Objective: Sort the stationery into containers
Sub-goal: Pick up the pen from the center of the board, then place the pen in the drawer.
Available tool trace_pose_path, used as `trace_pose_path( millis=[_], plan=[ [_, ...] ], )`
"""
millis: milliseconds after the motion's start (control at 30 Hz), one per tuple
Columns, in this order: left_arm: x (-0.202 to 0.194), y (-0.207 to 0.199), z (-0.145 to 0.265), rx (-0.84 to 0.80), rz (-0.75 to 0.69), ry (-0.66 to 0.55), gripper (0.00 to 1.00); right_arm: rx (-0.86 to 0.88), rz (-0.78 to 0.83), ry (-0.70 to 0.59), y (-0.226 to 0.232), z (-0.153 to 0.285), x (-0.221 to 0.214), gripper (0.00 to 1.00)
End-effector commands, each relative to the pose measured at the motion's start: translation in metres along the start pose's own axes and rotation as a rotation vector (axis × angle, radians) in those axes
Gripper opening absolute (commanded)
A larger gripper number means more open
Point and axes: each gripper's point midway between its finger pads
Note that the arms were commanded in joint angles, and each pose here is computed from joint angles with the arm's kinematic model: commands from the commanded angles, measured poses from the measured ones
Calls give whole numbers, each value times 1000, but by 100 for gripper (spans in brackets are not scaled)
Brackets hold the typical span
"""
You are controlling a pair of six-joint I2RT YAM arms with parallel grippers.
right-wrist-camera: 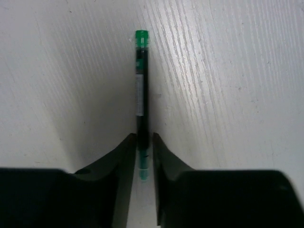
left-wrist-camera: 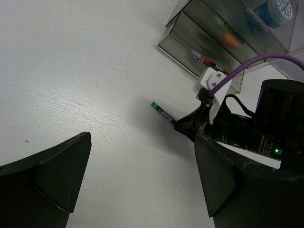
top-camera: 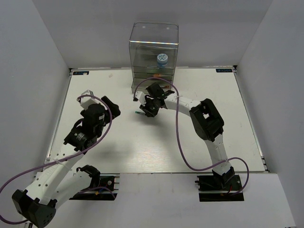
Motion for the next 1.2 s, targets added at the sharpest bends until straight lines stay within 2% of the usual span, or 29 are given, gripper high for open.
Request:
trace_pose_path(
  millis=[0,100,267,467,633,967,1167],
  plan=[
    [-5,-2,0,-17,14,13,99,22,5,19,-2,-3,-9,24],
    [-10,0,-2,-11,19,21,99,76,11,25,6,1,-13,0],
    [-12,-1,-2,-18,19,26,99,54,65,-28,-8,17,3,0],
    [-21,-2,-6,-27,23,45,99,-74,168,-200,-57,68,67,0],
    [-29,-5,-9,-48,33,62,99,-161,258,-248,-94,94,88,0],
    [-31,-8,-12,-56,33,67,99,-325,377,-263,-145,99,111,0],
    [-34,-10,-16,-59,29,79,99,-386,472,-232,-173,81,104,0]
  ],
)
Point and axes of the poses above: each gripper's point midway between its finger pads, its own z axis back along the fingers, its own y axis along the line the jaws close on, x = y × z, and after that the axes turned 8 degrees about -z, right-handed
